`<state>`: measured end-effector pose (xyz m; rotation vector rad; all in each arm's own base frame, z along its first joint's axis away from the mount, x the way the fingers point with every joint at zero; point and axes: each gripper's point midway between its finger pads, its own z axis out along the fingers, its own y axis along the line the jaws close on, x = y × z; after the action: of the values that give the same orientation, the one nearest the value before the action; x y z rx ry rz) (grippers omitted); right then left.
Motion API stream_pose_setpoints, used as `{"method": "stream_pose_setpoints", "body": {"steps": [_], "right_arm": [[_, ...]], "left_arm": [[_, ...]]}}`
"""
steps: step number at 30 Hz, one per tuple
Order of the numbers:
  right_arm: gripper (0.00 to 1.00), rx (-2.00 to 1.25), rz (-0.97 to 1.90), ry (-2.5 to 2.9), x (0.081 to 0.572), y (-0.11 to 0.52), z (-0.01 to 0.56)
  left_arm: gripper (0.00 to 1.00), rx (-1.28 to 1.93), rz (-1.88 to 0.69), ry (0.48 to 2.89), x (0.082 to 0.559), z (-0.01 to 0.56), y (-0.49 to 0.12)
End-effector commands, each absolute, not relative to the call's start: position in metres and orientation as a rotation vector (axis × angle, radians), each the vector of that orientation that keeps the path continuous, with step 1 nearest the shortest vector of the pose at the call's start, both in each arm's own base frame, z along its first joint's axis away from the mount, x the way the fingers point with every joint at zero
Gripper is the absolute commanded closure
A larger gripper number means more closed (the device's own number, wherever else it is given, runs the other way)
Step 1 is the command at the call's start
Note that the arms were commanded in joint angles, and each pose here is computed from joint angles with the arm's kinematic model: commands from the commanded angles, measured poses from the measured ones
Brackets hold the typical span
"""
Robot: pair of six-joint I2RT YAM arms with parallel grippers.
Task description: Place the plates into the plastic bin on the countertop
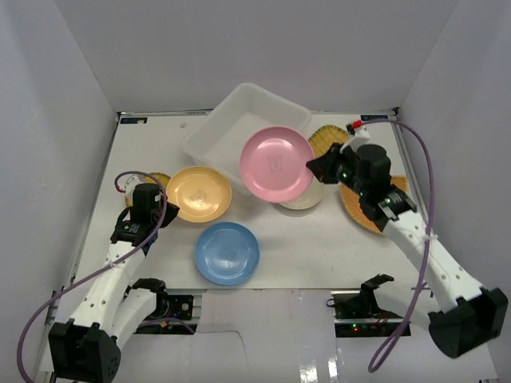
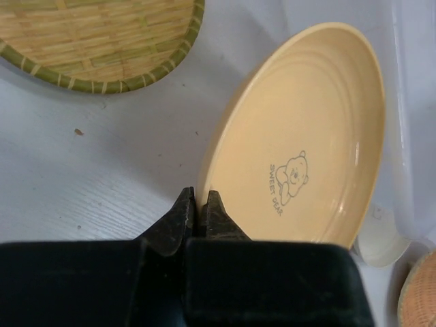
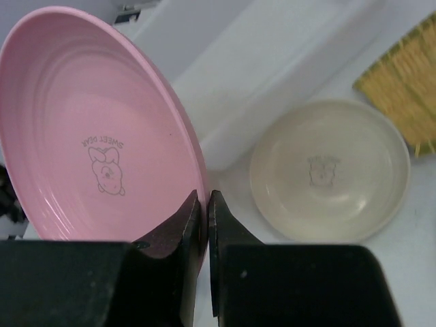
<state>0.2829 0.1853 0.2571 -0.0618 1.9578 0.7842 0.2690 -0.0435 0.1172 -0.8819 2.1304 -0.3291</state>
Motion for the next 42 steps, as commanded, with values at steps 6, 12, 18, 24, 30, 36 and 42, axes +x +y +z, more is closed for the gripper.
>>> {"method": "stream_pose_setpoints", "body": {"steps": [6,12,18,24,30,36,42], "right_arm": [[0.92,-0.040,0.696,1.822,0.453,0.245,0.300],[0.90,-0.051,0.634,1.935,0.525,0.281,0.253],[0.26,-0.103,0.648,1.919,0.517,0.292,0.261],[0.26,-0.079,0.593,1.825,0.481,0.259,0.312],[0.46,0.047,0.408,1.962,0.411,0.185,0.231],[0.23,0.133,0.326,2.127,0.364,0.140,0.135],[0.19,0.219,0.301,2.210,0.364,0.121,0.095]], "left_arm": [[1.00,-0.731,-0.439,1.944,0.269,0.216,-0.047],[1.00,-0.643,-0.498,1.772,0.285,0.297,-0.049],[1.00,-0.629,-0.573,1.765,0.345,0.314,-0.070],[1.00,-0.660,-0.596,1.874,0.423,0.277,-0.094],[0.96,-0.600,-0.528,1.995,0.479,0.231,-0.125],[0.21,-0.529,-0.522,2.023,0.503,0.225,-0.142],[0.02,-0.410,-0.543,1.901,0.461,0.296,-0.140]]}}
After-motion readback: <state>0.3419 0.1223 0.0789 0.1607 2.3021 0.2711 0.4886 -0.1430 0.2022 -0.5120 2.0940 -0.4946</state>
